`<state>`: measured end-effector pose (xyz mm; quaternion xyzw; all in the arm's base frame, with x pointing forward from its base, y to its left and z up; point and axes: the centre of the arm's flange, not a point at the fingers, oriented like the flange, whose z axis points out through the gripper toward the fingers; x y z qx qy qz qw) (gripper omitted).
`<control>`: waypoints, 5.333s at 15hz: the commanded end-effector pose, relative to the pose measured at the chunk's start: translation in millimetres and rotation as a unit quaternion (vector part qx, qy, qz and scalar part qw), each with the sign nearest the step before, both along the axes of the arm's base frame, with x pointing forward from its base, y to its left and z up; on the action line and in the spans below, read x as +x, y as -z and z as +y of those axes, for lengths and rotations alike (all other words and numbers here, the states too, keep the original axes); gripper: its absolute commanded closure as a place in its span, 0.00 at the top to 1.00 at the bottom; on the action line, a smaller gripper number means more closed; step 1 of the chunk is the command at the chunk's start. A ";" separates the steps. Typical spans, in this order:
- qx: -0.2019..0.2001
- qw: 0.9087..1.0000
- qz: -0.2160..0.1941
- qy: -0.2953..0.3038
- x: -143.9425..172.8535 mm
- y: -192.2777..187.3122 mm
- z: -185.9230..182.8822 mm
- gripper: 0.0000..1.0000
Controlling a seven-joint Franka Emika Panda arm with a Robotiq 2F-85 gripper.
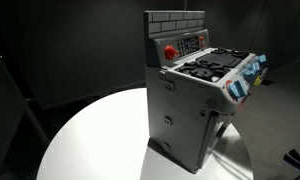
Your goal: Press the top orange button on the microwave controlling panel of the stove
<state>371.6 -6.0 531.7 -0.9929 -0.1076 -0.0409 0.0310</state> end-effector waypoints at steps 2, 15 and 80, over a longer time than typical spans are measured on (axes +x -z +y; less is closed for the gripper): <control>0.000 1.000 -0.001 0.000 -0.2 -0.4 0.0 1.00; -0.048 0.991 -0.110 0.065 93.3 -30.6 -3.6 1.00; -0.060 0.987 0.075 0.131 118.6 2.7 7.4 1.00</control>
